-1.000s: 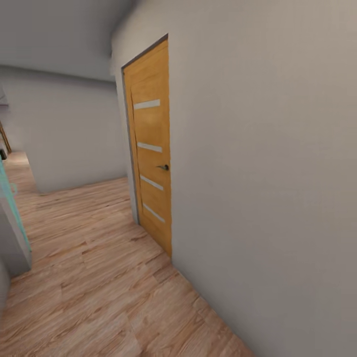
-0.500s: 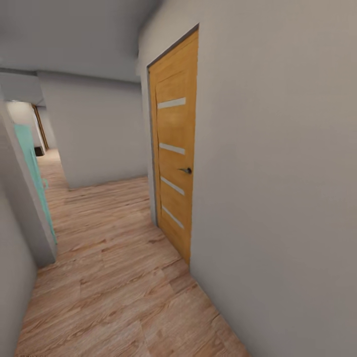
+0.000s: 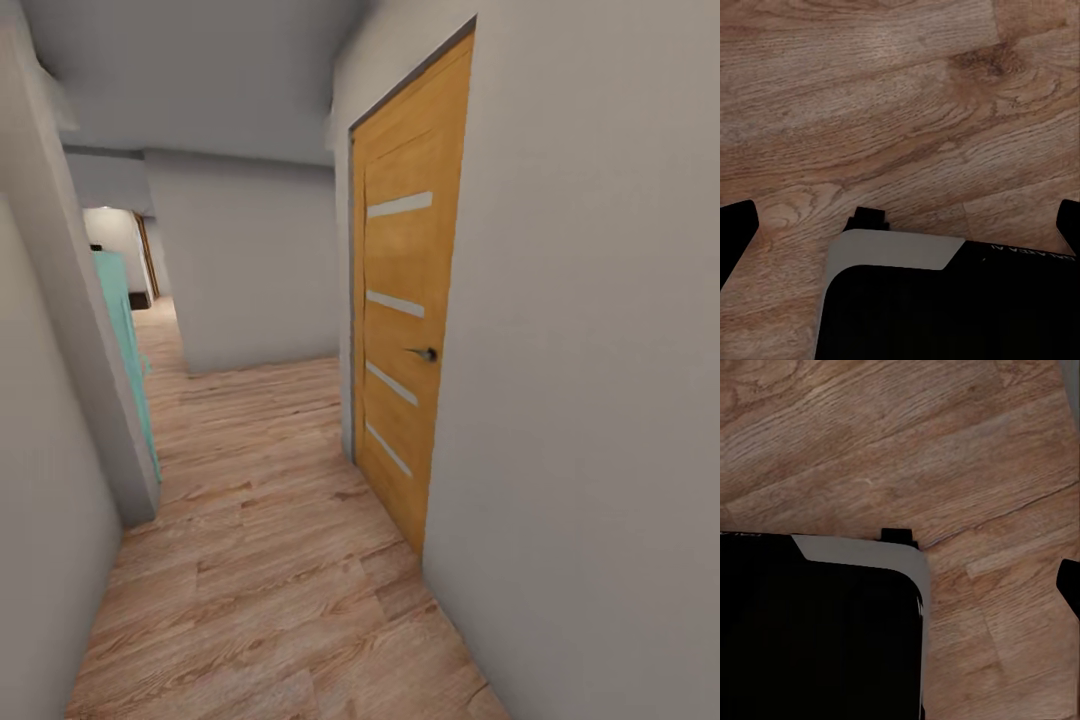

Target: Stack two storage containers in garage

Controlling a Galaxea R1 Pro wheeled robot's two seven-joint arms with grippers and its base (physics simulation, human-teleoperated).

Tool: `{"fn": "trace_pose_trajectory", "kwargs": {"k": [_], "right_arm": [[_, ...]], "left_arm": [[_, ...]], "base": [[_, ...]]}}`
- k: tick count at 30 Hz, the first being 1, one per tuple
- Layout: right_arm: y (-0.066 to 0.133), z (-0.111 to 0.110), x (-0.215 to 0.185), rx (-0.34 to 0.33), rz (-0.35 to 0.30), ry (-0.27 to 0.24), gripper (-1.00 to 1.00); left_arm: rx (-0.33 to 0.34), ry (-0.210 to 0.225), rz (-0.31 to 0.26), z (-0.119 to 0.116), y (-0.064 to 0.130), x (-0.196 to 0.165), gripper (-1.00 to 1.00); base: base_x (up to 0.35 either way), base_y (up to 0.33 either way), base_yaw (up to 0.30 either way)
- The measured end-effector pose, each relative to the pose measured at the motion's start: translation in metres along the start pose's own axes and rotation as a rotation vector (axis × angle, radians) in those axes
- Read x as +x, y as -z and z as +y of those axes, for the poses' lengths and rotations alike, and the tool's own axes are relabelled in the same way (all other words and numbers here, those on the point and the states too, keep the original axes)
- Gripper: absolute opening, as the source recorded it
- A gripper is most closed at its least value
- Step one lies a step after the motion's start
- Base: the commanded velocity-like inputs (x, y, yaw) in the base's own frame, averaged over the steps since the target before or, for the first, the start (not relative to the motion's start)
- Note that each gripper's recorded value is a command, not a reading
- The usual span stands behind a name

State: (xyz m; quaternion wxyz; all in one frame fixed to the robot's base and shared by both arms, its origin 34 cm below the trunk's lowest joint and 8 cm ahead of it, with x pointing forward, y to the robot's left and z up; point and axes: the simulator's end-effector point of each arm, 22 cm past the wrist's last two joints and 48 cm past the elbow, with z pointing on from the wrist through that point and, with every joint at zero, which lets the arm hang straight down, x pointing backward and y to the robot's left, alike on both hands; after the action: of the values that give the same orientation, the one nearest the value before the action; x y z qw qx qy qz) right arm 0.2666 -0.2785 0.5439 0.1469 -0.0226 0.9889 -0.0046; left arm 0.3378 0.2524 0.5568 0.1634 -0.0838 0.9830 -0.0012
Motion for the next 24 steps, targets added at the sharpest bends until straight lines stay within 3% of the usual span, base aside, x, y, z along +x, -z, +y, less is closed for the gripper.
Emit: {"fn": "trace_pose_trajectory", "kwargs": {"k": [24], "right_arm": [[0.0000, 0.0000, 0.0001, 0.000, 0.000, 0.000, 1.00]], "left_arm": [[0.000, 0.000, 0.000, 0.0000, 0.0000, 0.0000, 1.00]], "base": [[0.279, 0.000, 0.273]]}}
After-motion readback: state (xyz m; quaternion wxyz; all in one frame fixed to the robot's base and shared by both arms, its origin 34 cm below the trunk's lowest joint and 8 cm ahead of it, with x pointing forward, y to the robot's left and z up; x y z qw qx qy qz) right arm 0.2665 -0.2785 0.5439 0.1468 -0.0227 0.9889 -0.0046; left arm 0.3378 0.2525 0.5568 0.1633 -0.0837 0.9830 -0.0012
